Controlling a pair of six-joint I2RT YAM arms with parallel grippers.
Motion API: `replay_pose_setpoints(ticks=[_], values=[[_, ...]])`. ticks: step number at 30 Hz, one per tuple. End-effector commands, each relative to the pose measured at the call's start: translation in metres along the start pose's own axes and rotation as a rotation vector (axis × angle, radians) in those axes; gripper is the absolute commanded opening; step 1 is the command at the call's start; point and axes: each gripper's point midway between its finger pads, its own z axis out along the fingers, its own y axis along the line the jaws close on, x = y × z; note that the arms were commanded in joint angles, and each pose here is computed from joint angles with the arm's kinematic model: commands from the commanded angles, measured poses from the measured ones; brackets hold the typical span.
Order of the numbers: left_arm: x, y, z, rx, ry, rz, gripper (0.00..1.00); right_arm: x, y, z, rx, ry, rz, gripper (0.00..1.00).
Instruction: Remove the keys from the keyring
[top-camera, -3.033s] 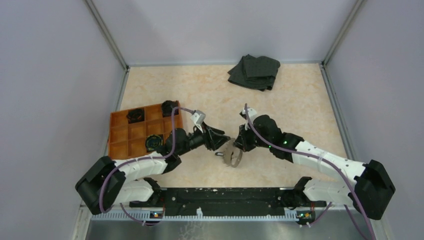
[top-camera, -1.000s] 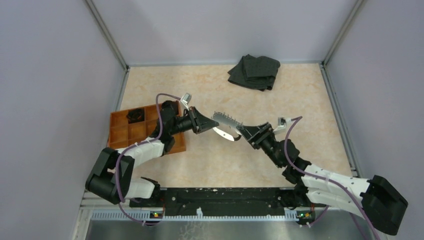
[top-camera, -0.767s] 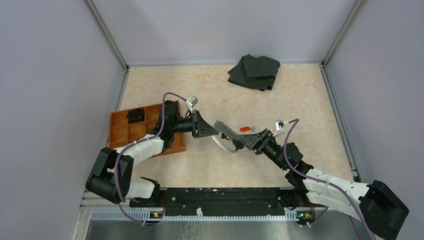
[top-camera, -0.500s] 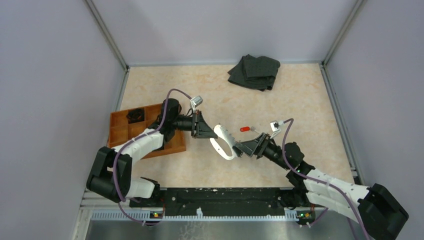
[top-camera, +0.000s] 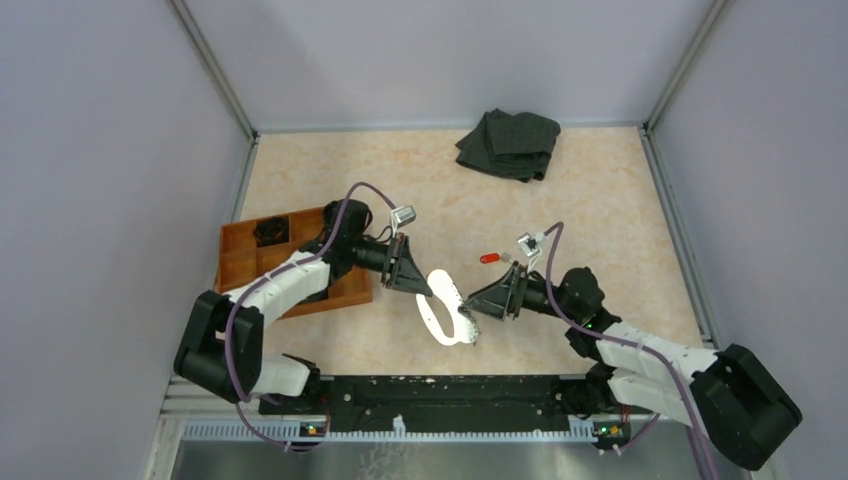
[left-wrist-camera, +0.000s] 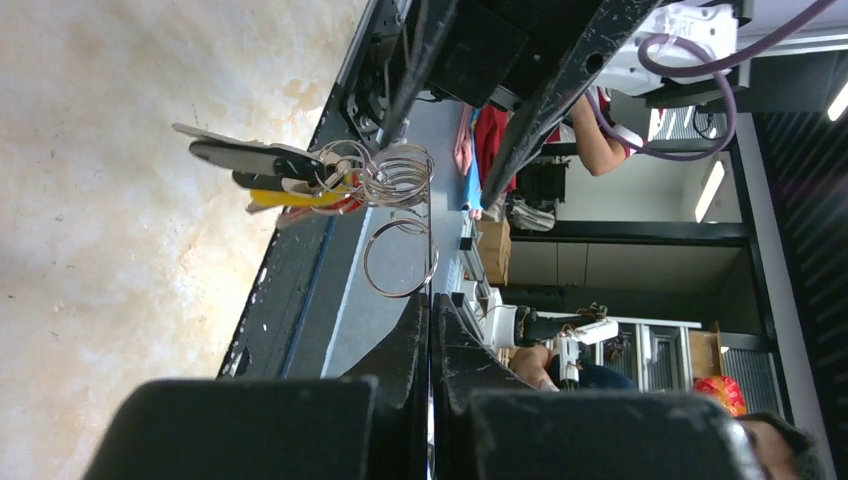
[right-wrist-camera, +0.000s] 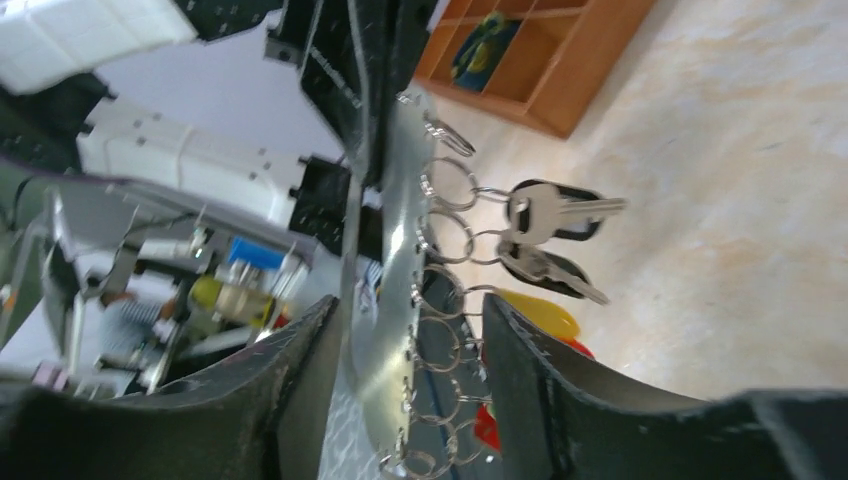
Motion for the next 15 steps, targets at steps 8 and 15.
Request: replay_pose_setpoints(ticks=[8, 15], values=[[-0.006, -0.008, 0.002, 0.003, 0.022, 0.032, 0.00, 0.005, 0.040, 0.011, -0.237, 0.172, -0.074, 0.42], [-0.017, -0.007, 0.005, -0.007, -0.010, 0.056, 0.00, 0.007, 0.037, 0.019, -0.229, 0.222, -0.038, 0.37]])
